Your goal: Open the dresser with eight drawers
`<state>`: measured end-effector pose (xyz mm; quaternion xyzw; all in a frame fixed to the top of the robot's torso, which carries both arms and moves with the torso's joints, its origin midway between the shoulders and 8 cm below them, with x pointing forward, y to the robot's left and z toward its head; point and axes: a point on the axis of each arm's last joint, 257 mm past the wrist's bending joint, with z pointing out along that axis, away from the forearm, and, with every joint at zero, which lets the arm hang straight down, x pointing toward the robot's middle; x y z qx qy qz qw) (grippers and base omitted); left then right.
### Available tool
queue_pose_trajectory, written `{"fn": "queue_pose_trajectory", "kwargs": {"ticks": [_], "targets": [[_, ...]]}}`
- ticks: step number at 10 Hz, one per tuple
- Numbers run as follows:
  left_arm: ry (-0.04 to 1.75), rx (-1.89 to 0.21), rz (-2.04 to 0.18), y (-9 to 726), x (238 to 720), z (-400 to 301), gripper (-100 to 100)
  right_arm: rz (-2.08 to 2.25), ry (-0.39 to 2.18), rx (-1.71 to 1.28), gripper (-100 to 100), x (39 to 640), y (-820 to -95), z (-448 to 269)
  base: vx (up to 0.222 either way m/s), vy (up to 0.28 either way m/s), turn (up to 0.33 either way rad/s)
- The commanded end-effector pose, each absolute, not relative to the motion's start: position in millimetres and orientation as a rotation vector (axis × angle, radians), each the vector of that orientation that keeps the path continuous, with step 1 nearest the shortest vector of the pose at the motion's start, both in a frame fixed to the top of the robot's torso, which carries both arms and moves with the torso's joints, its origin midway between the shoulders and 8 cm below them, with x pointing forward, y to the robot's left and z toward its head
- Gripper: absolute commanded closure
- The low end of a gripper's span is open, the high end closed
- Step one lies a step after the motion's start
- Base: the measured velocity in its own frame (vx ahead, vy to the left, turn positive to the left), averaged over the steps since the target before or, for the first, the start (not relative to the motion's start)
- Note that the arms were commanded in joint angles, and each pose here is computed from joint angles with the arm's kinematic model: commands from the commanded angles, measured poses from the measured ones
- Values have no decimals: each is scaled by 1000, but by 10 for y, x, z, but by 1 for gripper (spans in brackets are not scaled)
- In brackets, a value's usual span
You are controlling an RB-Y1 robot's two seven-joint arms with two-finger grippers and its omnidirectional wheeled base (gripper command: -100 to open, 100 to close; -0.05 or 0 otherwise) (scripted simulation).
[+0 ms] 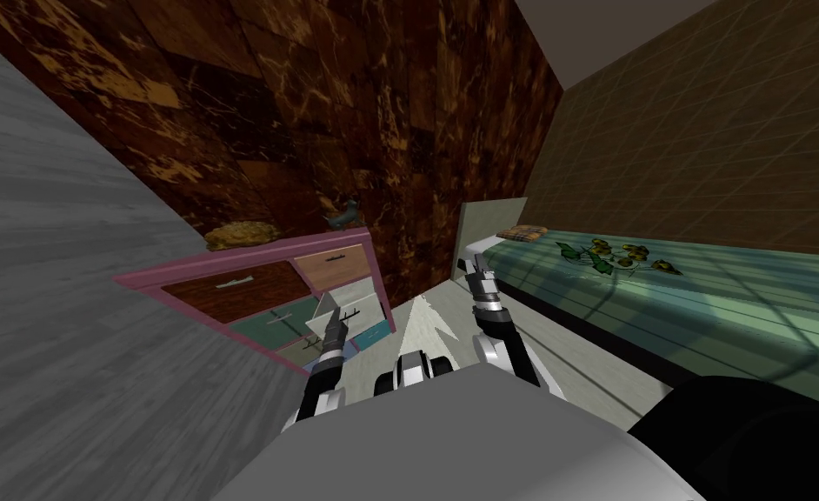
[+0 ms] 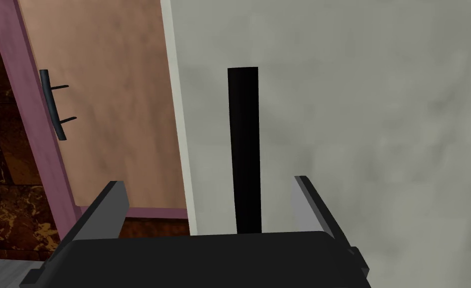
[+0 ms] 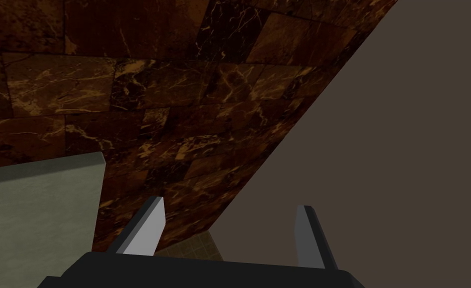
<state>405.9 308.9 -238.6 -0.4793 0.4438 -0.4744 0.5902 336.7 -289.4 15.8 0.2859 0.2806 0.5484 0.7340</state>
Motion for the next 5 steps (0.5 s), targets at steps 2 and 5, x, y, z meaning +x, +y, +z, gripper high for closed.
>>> {"fn": "queue_pose_trajectory", "kwargs": {"ticks": [2, 5], "targets": [[1024, -1115, -1103, 3143, 4023, -2159, -100, 1206, 617, 629, 0, 3367, -2893, 158, 19, 3, -18], [1021, -1119, -1101, 3170, 3982, -2000, -100, 1206, 617, 629, 0, 3368, -2893, 158, 2, -5, -18]]}}
